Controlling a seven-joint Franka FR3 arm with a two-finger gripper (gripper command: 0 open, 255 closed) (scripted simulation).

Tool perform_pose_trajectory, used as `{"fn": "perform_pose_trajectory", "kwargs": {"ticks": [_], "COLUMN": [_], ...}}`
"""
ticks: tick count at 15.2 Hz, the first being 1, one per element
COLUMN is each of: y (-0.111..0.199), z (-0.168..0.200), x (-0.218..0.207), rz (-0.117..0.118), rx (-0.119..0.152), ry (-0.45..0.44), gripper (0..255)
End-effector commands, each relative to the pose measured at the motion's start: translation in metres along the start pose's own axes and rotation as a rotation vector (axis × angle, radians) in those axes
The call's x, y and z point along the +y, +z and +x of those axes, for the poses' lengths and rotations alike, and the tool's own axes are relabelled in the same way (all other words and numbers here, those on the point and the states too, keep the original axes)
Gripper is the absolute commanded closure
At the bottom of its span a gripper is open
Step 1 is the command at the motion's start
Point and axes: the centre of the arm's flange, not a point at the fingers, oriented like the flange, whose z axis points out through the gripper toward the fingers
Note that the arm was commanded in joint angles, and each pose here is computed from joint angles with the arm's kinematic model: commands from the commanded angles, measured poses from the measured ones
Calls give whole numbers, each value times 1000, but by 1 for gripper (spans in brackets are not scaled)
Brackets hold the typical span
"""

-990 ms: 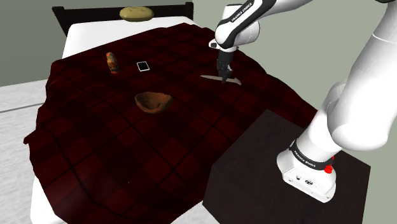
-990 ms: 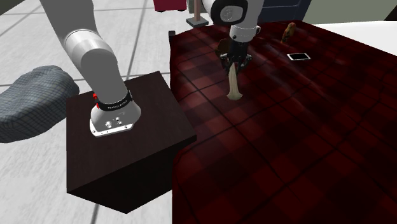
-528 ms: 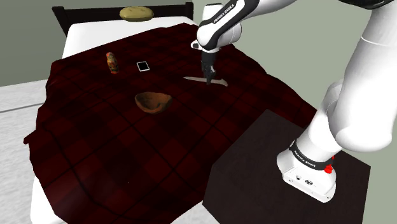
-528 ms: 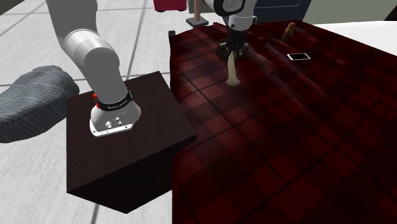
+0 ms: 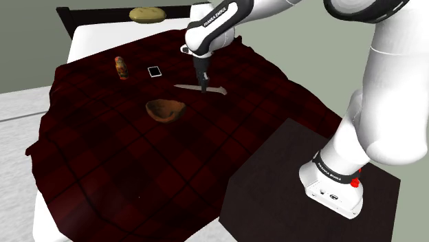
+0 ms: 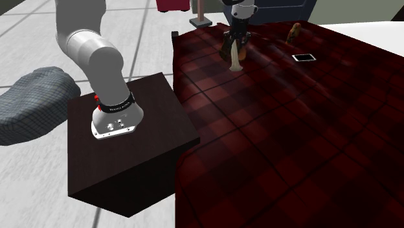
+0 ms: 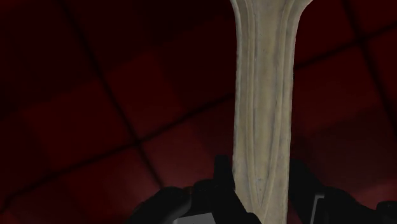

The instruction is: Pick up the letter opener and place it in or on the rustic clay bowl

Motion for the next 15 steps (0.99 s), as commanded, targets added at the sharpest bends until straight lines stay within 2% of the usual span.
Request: {"fn": "perform_pose_trajectory", "kwargs": {"ticks": [1,13,15], "y": [-4,-10,1], "z": [26,184,184], "x": [-2,10,11], "rz": [0,0,0], "rx": [0,0,0], "ry": [1,1,1], "gripper": [255,255,255]}}
